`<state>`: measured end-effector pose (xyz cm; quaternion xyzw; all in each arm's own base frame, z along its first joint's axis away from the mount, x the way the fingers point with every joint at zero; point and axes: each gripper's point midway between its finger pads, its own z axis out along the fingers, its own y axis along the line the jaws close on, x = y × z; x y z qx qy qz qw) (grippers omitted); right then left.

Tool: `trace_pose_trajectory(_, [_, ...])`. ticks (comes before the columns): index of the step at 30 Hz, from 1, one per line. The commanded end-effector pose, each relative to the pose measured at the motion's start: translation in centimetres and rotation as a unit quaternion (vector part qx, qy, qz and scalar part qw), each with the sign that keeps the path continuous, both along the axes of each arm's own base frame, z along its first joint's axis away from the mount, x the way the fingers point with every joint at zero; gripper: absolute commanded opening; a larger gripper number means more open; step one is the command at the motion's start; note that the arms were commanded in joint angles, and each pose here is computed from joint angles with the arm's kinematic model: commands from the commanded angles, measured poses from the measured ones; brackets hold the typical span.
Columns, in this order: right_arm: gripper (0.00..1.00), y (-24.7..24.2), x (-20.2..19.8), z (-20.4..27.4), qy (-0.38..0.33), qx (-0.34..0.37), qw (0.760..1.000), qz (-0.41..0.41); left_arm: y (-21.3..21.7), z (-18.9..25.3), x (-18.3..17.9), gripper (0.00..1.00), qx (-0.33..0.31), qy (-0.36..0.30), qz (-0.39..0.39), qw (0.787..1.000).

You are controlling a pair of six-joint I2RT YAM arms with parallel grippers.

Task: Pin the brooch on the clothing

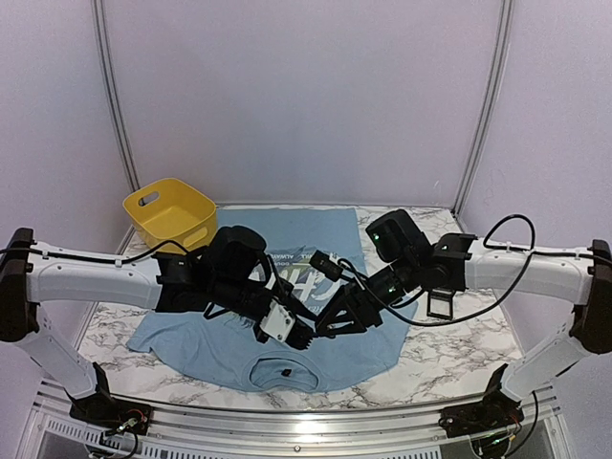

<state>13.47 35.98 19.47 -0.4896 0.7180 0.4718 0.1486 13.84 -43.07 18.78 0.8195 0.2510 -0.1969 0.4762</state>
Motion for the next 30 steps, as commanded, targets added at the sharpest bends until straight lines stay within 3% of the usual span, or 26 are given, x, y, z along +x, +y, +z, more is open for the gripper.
trace_pose_trajectory(1, [0.21, 0.7, 0.3, 1.0, -0.017, 0.008, 1.000, 0.006, -0.6, 0.2, -0.4, 0.21, -0.002, 0.004, -0.007, 1.000])
trace_pose_trajectory(5, [0.21, 0.7, 0.3, 1.1, -0.017, 0.009, 1.000, 0.006, -0.6, 0.3, -0.4, 0.11, -0.004, 0.001, -0.005, 1.000])
trace_pose_trajectory(7, [0.21, 0.8, 0.3, 1.1, -0.017, 0.009, 1.000, 0.006, -0.6, 0.4, -0.4, 0.00, -0.009, -0.003, -0.003, 1.000])
trace_pose_trajectory(12, [0.22, 0.8, 0.3, 1.4, -0.017, 0.009, 1.000, 0.007, -0.6, 1.0, 0.1, 0.00, -0.036, -0.015, 0.015, 0.999])
trace_pose_trajectory(17, [0.47, 0.4, 1.2, 4.3, -0.077, 0.022, 0.997, -0.005, -1.1, 2.3, 1.5, 0.00, -0.046, 0.062, 0.090, 0.993])
trace_pose_trajectory(19, [0.57, 0.0, 1.9, 6.7, -0.113, 0.042, 0.992, -0.026, -1.6, 3.3, 2.6, 0.00, -0.053, 0.132, 0.147, 0.979])
trace_pose_trajectory(23, [0.66, -1.6, 4.0, 10.1, -0.177, 0.077, 0.976, -0.102, -2.4, 4.2, 3.4, 0.00, -0.048, 0.274, 0.217, 0.936])
trace_pose_trajectory(26, [0.64, -2.9, 5.2, 10.6, -0.177, 0.097, 0.969, -0.144, -2.2, 4.5, 2.7, 0.00, -0.031, 0.357, 0.230, 0.905])
trace_pose_trajectory(30, [0.57, -3.3, 4.9, 10.1, -0.166, 0.117, 0.969, -0.138, -1.4, 5.4, 2.2, 0.00, -0.033, 0.450, 0.235, 0.861])
